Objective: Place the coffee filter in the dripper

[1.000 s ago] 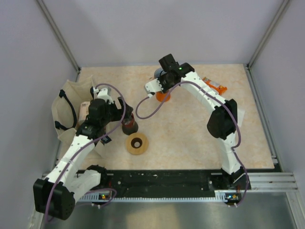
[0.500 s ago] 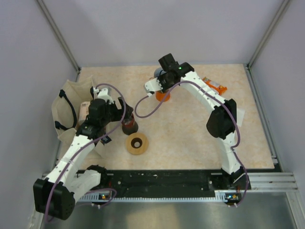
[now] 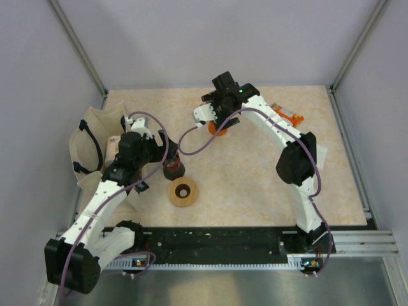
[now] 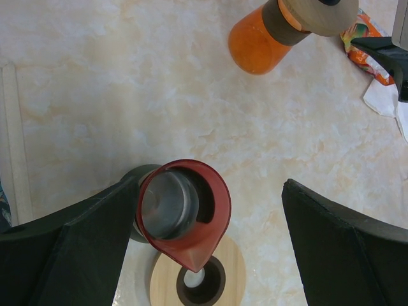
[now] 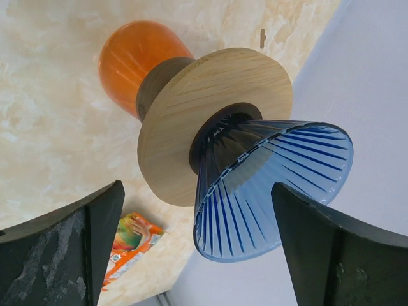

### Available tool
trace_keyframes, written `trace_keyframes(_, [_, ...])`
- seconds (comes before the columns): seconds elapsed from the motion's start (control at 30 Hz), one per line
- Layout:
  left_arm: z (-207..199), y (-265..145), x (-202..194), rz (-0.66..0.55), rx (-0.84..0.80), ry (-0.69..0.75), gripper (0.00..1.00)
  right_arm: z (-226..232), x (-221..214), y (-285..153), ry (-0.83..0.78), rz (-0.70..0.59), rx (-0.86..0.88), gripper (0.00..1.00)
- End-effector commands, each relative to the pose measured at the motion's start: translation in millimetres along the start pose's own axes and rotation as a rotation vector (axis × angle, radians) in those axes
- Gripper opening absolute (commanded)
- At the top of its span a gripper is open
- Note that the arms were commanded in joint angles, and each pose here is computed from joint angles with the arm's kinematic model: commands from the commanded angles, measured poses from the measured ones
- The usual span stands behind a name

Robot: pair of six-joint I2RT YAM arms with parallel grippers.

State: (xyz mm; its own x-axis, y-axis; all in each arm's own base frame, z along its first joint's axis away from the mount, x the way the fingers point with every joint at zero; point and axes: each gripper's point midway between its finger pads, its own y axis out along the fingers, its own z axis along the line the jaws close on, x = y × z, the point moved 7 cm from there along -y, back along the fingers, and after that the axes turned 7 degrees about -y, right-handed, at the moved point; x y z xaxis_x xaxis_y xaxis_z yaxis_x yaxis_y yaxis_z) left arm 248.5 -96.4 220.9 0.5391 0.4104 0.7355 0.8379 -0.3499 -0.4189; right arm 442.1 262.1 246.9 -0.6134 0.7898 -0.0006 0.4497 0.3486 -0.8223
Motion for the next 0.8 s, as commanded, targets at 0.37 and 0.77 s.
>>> trace_keyframes(0.37, [-21,-10,23,-0.082,-0.089,0.022,0.99,-34,9,-87,-0.007,-0.056,-0.239,0.99])
trace_keyframes(0.77, [-28,-26,27,-0.146,-0.147,0.026,0.99,-1,-17,-238,0.695,-0.019,-1.068,0.99])
